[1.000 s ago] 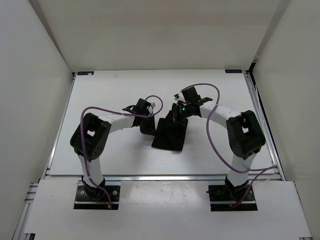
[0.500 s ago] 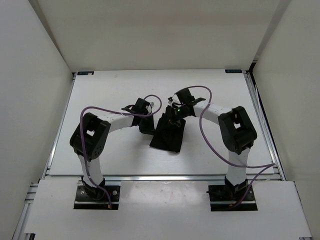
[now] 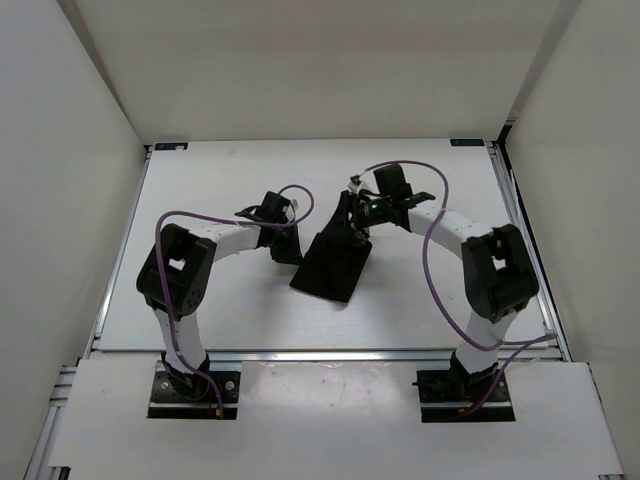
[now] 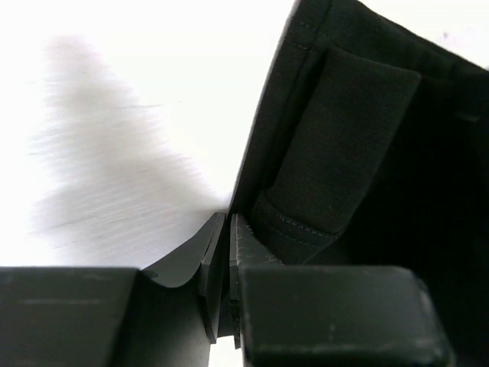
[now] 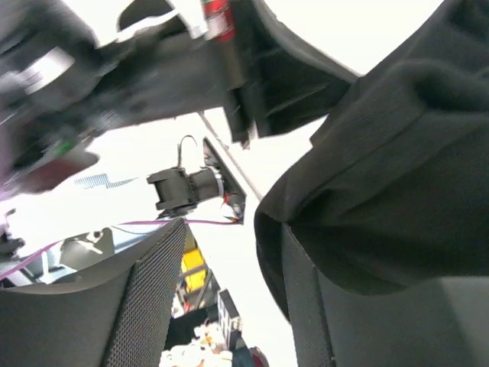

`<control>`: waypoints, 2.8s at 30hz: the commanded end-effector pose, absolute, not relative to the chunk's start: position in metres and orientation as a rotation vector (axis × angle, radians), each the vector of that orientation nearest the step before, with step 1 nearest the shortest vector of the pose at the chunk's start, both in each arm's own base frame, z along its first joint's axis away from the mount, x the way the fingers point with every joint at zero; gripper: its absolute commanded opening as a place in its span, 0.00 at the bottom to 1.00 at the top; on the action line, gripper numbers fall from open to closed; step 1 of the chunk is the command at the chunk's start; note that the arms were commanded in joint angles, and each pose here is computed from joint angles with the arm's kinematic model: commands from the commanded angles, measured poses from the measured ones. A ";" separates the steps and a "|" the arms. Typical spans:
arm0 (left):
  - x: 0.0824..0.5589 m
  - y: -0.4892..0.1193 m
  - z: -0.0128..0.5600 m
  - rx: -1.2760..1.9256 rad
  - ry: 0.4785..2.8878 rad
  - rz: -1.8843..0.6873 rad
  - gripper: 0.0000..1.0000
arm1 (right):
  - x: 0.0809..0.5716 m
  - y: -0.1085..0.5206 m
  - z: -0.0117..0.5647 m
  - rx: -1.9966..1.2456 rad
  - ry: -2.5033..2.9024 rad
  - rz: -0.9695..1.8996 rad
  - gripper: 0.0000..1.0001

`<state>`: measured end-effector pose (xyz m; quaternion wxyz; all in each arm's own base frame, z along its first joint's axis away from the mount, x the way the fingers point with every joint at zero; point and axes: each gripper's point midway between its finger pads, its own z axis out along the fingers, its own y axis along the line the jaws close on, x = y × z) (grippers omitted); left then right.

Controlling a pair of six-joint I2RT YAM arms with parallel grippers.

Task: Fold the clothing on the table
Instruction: Fold the skirt

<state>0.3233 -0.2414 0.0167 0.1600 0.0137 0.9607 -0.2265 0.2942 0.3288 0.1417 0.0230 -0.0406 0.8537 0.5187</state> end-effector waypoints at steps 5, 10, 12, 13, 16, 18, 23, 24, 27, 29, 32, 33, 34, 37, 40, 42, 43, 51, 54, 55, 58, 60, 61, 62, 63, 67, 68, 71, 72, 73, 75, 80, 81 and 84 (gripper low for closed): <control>0.334 -0.233 0.024 0.023 2.722 -0.621 0.19 | 0.288 0.292 0.192 -0.063 2.472 1.648 0.54; 0.333 -0.237 0.023 0.027 2.723 -0.626 0.19 | 0.302 0.305 0.189 -0.063 2.403 1.759 0.48; 0.333 -0.239 0.025 0.033 2.722 -0.637 0.19 | 0.308 0.318 0.179 -0.112 2.423 1.763 0.45; 0.331 -0.238 0.023 0.033 2.729 -0.638 0.19 | 0.309 0.319 0.172 -0.094 2.448 1.746 0.45; 0.334 -0.236 0.029 0.018 2.708 -0.635 0.19 | 0.311 0.308 0.150 -0.033 2.581 1.551 0.49; 0.332 -0.234 0.027 0.015 2.712 -0.640 0.19 | 0.312 0.289 0.133 -0.037 2.678 1.284 0.50; 0.328 -0.235 0.026 0.014 2.706 -0.656 0.19 | 0.316 0.269 0.107 -0.038 2.813 0.940 0.51; 0.326 -0.234 0.025 0.011 2.708 -0.655 0.19 | 0.323 0.268 0.112 -0.041 2.807 0.901 0.52; 0.323 -0.231 0.023 0.011 2.711 -0.654 0.19 | 0.336 0.272 0.097 -0.042 2.880 0.779 0.51; 0.325 -0.231 0.026 -0.005 2.697 -0.660 0.19 | 0.340 0.278 0.093 -0.088 2.920 0.658 0.51; 0.325 -0.225 0.026 -0.007 2.702 -0.649 0.19 | 0.343 0.286 0.082 -0.135 2.996 0.503 0.51; 0.328 -0.220 0.028 -0.022 2.690 -0.646 0.19 | 0.340 0.292 0.079 -0.166 3.023 0.468 0.52; 0.330 -0.218 0.029 -0.028 2.685 -0.639 0.19 | 0.341 0.294 0.081 -0.190 3.027 0.446 0.51; 0.335 -0.200 0.033 -0.075 2.666 -0.615 0.19 | 0.343 0.304 0.067 -0.215 3.063 0.377 0.51; 0.336 -0.192 0.035 -0.098 2.649 -0.633 0.19 | 0.345 0.304 0.070 -0.235 3.061 0.279 0.51; 0.335 -0.187 0.033 -0.119 2.651 -0.626 0.18 | 0.344 0.302 0.070 -0.241 3.063 0.213 0.50; 0.332 -0.188 0.034 -0.113 2.653 -0.640 0.18 | 0.343 0.301 0.071 -0.241 3.063 0.182 0.50; 0.344 -0.235 0.108 0.028 2.519 -0.989 0.26 | 0.353 0.277 0.109 -0.184 2.932 0.105 0.49; 0.343 -0.255 0.135 0.109 2.478 -1.067 0.42 | 0.350 0.261 0.123 -0.127 2.914 0.135 0.49; 0.341 -0.258 0.137 0.092 2.482 -1.102 0.47 | 0.352 0.255 0.131 -0.102 2.889 0.147 0.50; 0.336 -0.273 0.145 0.103 2.445 -1.206 0.58 | 0.347 0.235 0.134 -0.044 2.879 0.147 0.50; 0.325 -0.279 0.135 0.084 2.471 -1.260 0.59 | 0.336 0.222 0.123 -0.019 2.900 0.132 0.50; 0.318 -0.286 0.132 0.085 2.479 -1.294 0.58 | 0.332 0.211 0.122 0.010 2.906 0.124 0.50; 0.315 -0.288 0.130 0.078 2.487 -1.295 0.58 | 0.332 0.208 0.129 0.025 2.885 0.151 0.51; 0.312 -0.288 0.126 0.072 2.494 -1.294 0.57 | 0.327 0.203 0.121 0.046 2.903 0.144 0.49; 0.311 -0.294 0.114 0.090 2.528 -1.227 0.56 | 0.318 0.184 0.124 0.123 2.884 0.177 0.49; 0.309 -0.296 0.110 0.103 2.544 -1.198 0.56 | 0.317 0.181 0.129 0.132 2.868 0.198 0.49; 0.311 -0.297 0.104 0.115 2.556 -1.158 0.55 | 0.308 0.172 0.129 0.169 2.864 0.213 0.49; 0.314 -0.297 0.102 0.121 2.551 -1.134 0.54 | 0.304 0.170 0.130 0.177 2.869 0.220 0.50; 0.315 -0.296 0.099 0.119 2.561 -1.118 0.54 | 0.302 0.169 0.128 0.182 2.866 0.227 0.49; 0.317 -0.294 0.096 0.138 2.569 -1.061 0.55 | 0.299 0.169 0.129 0.195 2.866 0.235 0.49; 0.323 -0.289 0.093 0.154 2.571 -0.980 0.55 | 0.287 0.172 0.120 0.192 2.885 0.270 0.50; 0.324 -0.289 0.090 0.153 2.577 -0.964 0.55 | 0.285 0.173 0.120 0.199 2.883 0.274 0.49; 0.324 -0.287 0.083 0.153 2.595 -0.940 0.55 | 0.281 0.174 0.116 0.199 2.894 0.288 0.49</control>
